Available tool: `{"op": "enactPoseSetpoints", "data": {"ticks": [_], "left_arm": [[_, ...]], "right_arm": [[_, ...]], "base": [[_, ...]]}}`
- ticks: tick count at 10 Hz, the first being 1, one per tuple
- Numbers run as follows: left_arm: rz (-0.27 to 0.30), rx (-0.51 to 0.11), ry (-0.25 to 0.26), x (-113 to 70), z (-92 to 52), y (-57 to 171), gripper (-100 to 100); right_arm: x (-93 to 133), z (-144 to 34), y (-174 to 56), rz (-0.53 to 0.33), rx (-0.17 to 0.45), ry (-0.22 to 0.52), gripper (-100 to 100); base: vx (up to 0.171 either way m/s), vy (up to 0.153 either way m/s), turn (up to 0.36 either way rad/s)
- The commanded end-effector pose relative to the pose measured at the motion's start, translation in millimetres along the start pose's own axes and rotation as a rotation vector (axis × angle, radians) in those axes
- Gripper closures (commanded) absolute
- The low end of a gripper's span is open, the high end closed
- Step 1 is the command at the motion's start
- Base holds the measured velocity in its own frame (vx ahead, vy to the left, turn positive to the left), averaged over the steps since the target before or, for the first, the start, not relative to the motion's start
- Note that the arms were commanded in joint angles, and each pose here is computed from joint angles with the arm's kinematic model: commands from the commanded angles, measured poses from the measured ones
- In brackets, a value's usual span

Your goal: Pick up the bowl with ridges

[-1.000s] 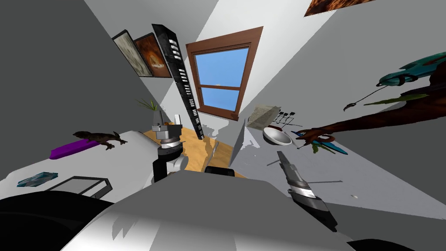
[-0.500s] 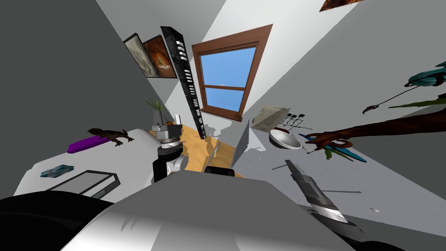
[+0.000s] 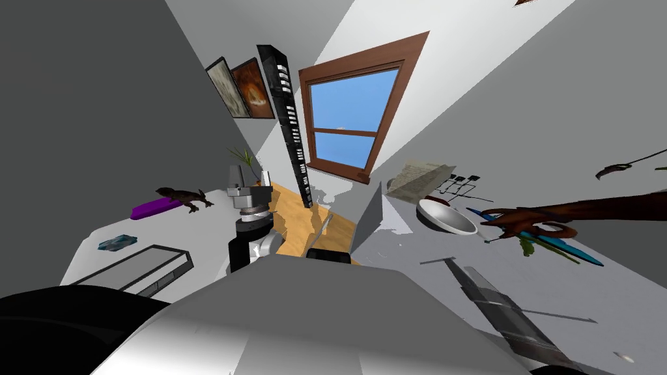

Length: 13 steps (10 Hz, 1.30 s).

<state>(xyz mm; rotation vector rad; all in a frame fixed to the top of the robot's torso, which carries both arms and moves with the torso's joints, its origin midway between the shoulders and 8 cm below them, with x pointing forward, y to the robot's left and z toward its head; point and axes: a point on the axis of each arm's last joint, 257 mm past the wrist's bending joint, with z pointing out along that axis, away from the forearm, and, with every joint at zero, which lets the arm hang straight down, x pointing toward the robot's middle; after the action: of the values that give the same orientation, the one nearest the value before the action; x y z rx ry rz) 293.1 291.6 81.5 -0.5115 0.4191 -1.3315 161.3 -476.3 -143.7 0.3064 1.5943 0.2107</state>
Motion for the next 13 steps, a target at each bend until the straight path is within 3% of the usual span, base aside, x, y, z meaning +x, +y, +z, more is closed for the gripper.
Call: {"op": "enactPoseSetpoints", "data": {"ticks": [1, 8, 13], "left_arm": [[0.000, 0.000, 0.000, 0.0, 0.0, 0, 0], [0.000, 0.000, 0.000, 0.0, 0.0, 0, 0], [0.000, 0.000, 0.000, 0.0, 0.0, 0, 0]], "right_arm": [[-5, -12.0, -9, -0.042, 0.026, 0.034, -100], [-35, -82.0, -60, -0.293, 0.146, 0.241, -100], [-54, -120.0, -79, -0.407, 0.202, 0.370, -100]], "base": [[0.038, 0.044, 0.062], [0.053, 0.034, 0.097], [0.058, 0.022, 0.084]]}}
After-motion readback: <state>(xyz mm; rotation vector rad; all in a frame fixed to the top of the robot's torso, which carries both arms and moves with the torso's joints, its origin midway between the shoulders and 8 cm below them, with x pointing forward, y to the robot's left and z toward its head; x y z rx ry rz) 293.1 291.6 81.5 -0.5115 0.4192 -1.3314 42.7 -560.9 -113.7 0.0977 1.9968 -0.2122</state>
